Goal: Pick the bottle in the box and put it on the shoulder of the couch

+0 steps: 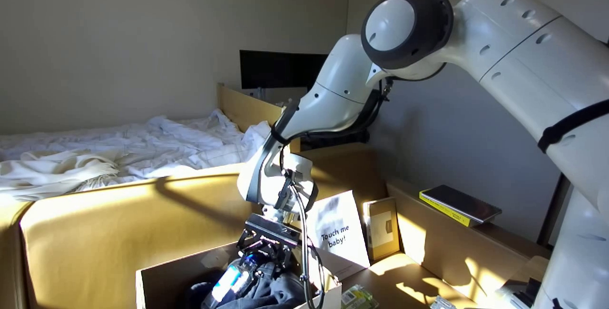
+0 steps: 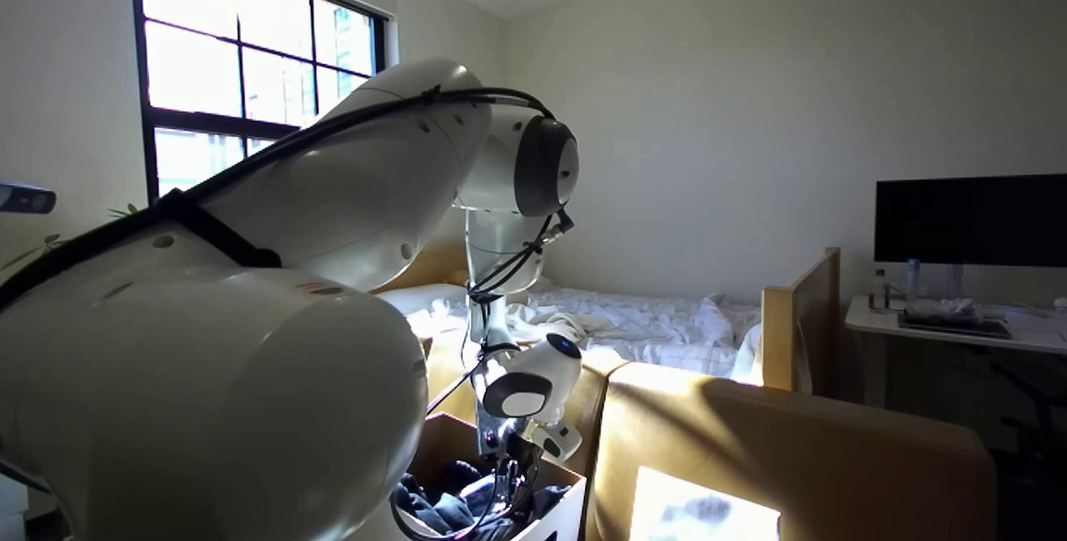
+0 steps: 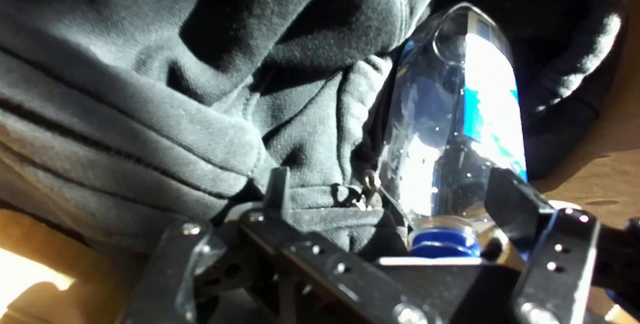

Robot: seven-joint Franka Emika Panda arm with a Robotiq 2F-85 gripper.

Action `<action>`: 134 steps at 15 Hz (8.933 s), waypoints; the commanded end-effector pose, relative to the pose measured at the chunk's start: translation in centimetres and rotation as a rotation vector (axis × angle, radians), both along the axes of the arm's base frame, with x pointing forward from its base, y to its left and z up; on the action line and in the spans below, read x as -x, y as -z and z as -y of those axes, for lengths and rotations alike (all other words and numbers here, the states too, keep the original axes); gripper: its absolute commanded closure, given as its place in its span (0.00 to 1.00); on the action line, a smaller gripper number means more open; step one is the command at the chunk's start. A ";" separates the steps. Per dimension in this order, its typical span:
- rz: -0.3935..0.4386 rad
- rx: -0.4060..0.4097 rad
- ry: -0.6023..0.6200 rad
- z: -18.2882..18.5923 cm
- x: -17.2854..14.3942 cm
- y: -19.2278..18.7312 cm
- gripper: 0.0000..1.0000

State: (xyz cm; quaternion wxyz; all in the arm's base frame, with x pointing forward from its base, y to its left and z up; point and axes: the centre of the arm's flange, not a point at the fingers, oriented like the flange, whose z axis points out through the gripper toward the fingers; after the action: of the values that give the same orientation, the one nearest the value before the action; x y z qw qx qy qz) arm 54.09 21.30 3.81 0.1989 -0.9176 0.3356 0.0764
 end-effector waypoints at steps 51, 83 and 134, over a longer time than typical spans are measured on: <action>-0.386 0.023 -0.355 2.2 2.6 -3.1 0.00; -0.089 0.155 -0.327 -2.0 -2.6 -6.7 0.00; -0.040 -0.224 -0.292 -1.0 -3.3 -2.4 0.32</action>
State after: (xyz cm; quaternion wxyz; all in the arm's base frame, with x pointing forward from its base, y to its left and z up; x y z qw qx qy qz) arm 60.02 23.50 4.04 0.2729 -0.9267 0.2060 0.1558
